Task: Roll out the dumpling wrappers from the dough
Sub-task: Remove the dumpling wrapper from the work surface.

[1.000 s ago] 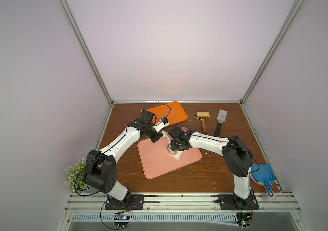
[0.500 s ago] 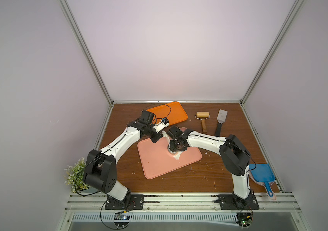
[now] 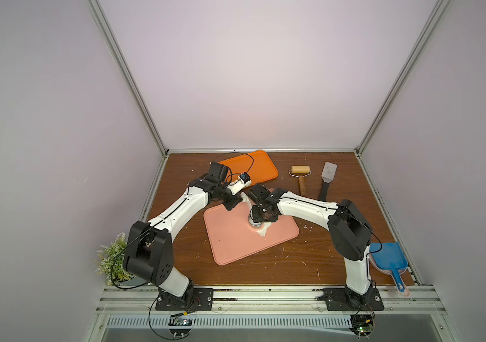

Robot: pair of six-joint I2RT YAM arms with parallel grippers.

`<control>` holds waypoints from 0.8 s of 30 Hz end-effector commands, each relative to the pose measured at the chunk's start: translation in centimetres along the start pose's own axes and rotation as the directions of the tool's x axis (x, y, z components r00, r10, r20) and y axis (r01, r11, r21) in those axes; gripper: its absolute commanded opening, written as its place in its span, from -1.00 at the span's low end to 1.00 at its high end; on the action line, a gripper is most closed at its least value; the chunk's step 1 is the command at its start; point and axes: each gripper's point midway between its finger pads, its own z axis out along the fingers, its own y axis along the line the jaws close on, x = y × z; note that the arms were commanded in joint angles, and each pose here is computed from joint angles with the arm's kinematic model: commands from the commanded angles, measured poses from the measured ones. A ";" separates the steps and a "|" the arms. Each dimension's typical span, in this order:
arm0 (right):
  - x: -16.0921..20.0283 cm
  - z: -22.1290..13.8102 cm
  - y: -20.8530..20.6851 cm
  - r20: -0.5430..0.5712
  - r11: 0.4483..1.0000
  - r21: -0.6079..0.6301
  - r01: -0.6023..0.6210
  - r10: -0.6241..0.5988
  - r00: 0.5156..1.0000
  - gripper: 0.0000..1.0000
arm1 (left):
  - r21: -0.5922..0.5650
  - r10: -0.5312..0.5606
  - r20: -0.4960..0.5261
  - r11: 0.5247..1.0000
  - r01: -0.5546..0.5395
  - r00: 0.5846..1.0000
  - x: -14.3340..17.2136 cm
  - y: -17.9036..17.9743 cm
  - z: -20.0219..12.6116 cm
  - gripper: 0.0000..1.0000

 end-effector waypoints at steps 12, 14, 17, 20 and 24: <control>-3.3 -8.0 -6.0 0.179 0.981 -0.081 -0.176 0.188 0.966 0.36 | 0.082 0.069 0.048 0.994 -0.073 0.996 -3.9 -2.7 1.2 -1.00; -3.4 -9.1 -7.9 0.216 0.972 -0.090 -0.216 0.231 0.949 0.37 | 0.095 0.094 0.049 0.991 -0.098 0.994 -4.6 -3.6 1.7 -1.00; -3.0 -10.6 -10.9 0.273 0.959 -0.087 -0.270 0.284 0.919 0.39 | 0.127 0.140 0.056 0.981 -0.146 0.989 -5.9 -5.5 2.0 -1.00; -2.5 -11.8 -13.2 0.327 0.946 -0.083 -0.312 0.322 0.889 0.42 | 0.157 0.175 0.065 0.970 -0.183 0.982 -7.0 -7.3 2.2 -1.00; -1.7 -12.4 -15.2 0.348 0.935 -0.082 -0.344 0.350 0.869 0.45 | 0.209 0.205 0.085 0.953 -0.218 0.975 -8.3 -9.7 2.0 -1.00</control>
